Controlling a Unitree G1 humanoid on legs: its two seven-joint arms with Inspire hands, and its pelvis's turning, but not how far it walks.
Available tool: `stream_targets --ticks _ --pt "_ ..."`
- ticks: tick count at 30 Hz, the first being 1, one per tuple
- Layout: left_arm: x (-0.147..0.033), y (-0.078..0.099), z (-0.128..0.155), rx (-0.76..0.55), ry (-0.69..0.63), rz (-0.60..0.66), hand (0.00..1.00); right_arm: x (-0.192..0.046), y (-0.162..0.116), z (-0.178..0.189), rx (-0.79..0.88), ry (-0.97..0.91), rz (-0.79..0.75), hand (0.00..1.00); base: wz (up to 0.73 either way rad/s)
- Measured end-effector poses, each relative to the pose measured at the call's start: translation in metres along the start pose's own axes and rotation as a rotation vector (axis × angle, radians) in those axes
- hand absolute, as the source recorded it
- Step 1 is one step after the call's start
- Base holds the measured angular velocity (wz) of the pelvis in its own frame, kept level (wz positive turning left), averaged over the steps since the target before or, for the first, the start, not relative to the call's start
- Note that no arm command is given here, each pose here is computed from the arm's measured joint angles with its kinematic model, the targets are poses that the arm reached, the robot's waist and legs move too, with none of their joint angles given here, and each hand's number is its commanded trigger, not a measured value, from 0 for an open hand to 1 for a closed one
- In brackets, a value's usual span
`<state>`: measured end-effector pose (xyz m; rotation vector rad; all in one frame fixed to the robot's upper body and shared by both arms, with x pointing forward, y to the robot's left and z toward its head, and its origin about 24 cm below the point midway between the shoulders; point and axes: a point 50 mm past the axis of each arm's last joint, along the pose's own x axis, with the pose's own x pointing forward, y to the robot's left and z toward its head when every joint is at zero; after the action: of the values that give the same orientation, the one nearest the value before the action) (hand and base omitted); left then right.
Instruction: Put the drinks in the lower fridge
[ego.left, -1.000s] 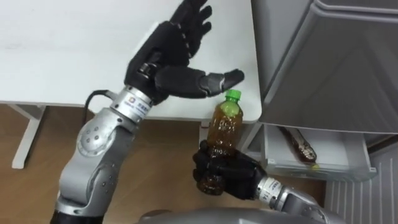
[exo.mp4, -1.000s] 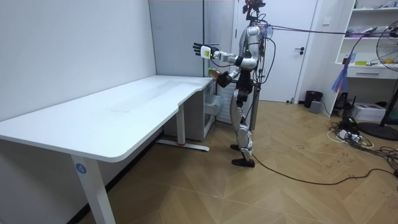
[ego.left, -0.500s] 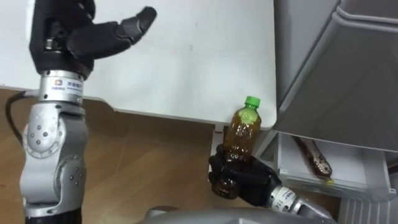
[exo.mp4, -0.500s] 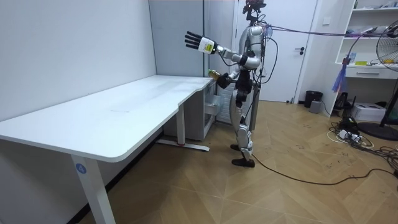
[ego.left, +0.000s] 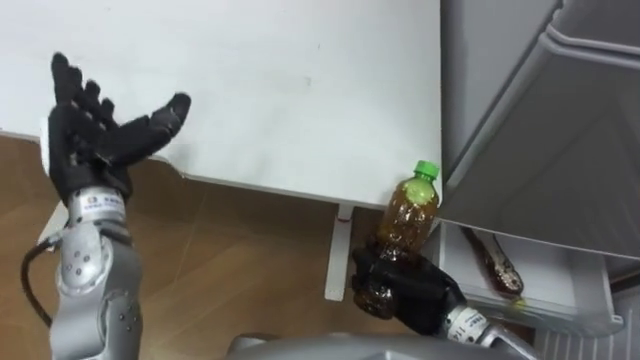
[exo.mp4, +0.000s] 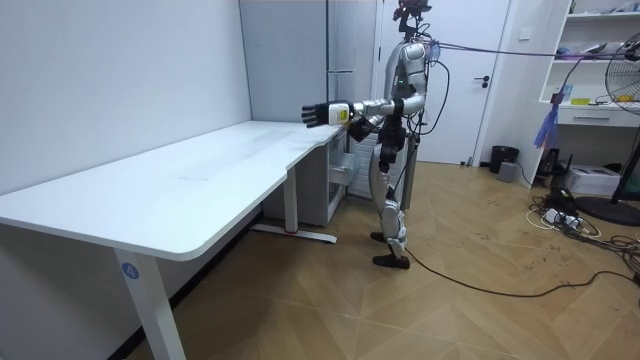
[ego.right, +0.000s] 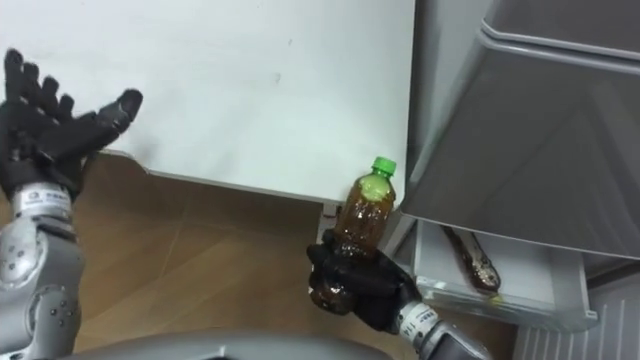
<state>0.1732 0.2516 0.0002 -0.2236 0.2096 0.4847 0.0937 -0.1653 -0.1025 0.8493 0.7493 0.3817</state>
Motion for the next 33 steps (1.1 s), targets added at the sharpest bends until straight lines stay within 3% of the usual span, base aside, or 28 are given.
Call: stream_targets --ticks 6,12,14,23,33 --pt "-0.015 0.035 -0.067 0.021 0.31 0.167 0.0 -0.008 -0.007 -0.004 0.051 -0.034 -0.045 1.0 0.0" --pt "-0.047 0.056 -0.117 0.075 0.559 0.228 0.0 -0.015 -0.011 -0.013 0.124 -0.044 -0.073 1.0 0.01" --pt "-0.06 0.067 -0.133 0.095 0.651 0.274 0.0 -0.024 -0.024 -0.023 0.202 -0.049 -0.156 1.0 -0.07" --pt "-0.118 0.109 -0.172 0.093 0.942 0.449 0.0 -0.051 -0.06 -0.034 0.432 -0.16 -0.415 1.0 -0.06" --pt "-0.164 0.135 -0.186 0.111 1.147 0.568 0.0 -0.081 -0.078 -0.056 0.593 -0.211 -0.575 1.0 -0.04"
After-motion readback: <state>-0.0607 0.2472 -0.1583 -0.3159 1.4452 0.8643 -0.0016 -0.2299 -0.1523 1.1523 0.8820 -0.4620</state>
